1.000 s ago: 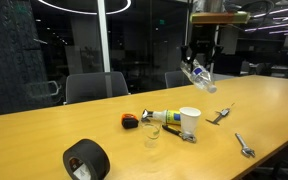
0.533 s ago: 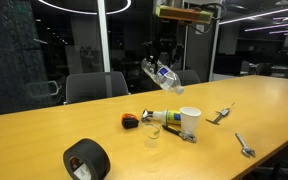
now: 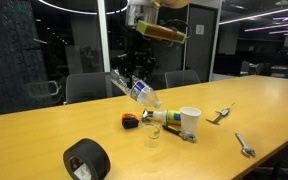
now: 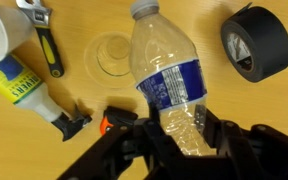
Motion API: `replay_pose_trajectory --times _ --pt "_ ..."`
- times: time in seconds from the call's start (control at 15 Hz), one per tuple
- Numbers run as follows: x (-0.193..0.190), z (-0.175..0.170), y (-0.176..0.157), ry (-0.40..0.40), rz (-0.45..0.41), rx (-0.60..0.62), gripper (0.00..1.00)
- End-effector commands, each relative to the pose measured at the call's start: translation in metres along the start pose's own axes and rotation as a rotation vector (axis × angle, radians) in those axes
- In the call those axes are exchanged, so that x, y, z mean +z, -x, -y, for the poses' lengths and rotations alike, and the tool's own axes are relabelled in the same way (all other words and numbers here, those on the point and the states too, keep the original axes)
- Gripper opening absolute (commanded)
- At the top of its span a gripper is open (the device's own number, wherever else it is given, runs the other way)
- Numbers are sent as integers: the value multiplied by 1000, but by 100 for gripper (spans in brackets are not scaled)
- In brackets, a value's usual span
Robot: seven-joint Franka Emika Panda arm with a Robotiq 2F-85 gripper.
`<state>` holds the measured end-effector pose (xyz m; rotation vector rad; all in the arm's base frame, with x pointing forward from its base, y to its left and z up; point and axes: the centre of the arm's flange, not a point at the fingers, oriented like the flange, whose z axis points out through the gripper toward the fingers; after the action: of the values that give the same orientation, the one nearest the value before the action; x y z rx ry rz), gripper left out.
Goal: Put the water bottle beside the tape
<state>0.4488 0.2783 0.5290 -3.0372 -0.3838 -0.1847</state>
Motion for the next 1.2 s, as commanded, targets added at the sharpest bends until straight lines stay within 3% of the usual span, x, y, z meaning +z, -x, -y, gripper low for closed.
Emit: replay_pose_trajectory --times 0.0,0.47,0.73,1.13 --pt "12 33 -20 -111 -33 -161 17" --pt "48 75 -18 -243 -102 -448 17" --pt "75 83 -15 -294 -122 -509 17" --pt "118 87 1 -331 -66 -571 17"
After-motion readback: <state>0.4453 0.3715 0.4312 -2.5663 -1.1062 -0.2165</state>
